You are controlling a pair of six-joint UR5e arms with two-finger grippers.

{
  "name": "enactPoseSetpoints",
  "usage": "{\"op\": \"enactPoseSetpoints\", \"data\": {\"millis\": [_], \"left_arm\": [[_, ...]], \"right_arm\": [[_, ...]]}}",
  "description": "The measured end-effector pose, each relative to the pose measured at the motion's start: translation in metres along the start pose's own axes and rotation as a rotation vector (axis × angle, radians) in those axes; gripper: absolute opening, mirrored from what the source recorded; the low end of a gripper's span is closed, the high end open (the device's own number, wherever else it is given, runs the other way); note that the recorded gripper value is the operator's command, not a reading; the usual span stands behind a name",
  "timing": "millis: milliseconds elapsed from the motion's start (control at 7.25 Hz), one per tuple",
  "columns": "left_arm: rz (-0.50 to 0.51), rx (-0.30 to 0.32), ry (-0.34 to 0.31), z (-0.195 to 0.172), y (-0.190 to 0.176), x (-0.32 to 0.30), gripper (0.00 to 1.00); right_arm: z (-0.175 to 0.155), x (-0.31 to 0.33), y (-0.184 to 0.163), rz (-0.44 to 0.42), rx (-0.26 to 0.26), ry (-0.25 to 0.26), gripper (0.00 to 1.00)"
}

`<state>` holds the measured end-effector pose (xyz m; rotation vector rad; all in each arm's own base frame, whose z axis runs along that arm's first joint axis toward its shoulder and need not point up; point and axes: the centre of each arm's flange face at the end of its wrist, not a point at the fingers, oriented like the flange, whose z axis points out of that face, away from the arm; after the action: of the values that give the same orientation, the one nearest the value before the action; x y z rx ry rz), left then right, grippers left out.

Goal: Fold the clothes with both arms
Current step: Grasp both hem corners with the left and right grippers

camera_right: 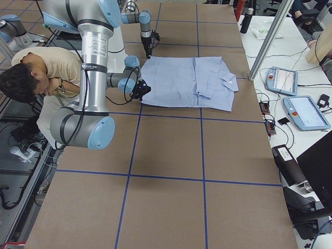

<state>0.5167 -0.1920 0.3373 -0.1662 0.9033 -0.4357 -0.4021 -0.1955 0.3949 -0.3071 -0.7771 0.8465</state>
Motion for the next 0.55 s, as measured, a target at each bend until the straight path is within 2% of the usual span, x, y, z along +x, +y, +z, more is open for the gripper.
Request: {"op": "enactPoseSetpoints", "data": {"millis": [138,552], "left_arm": [[0.000,0.001,-0.002,0.0004,-0.0002,-0.0005,0.00],[-0.002,0.001,0.000,-0.0029,-0.0015,-0.0024,0.00]], "right_arm": [[0.0000,0.0001,-0.0002,0.000,0.000,0.000,0.00],[0.0001,0.0006,-0.0007,0.000,0.001,0.001,0.00]]}}
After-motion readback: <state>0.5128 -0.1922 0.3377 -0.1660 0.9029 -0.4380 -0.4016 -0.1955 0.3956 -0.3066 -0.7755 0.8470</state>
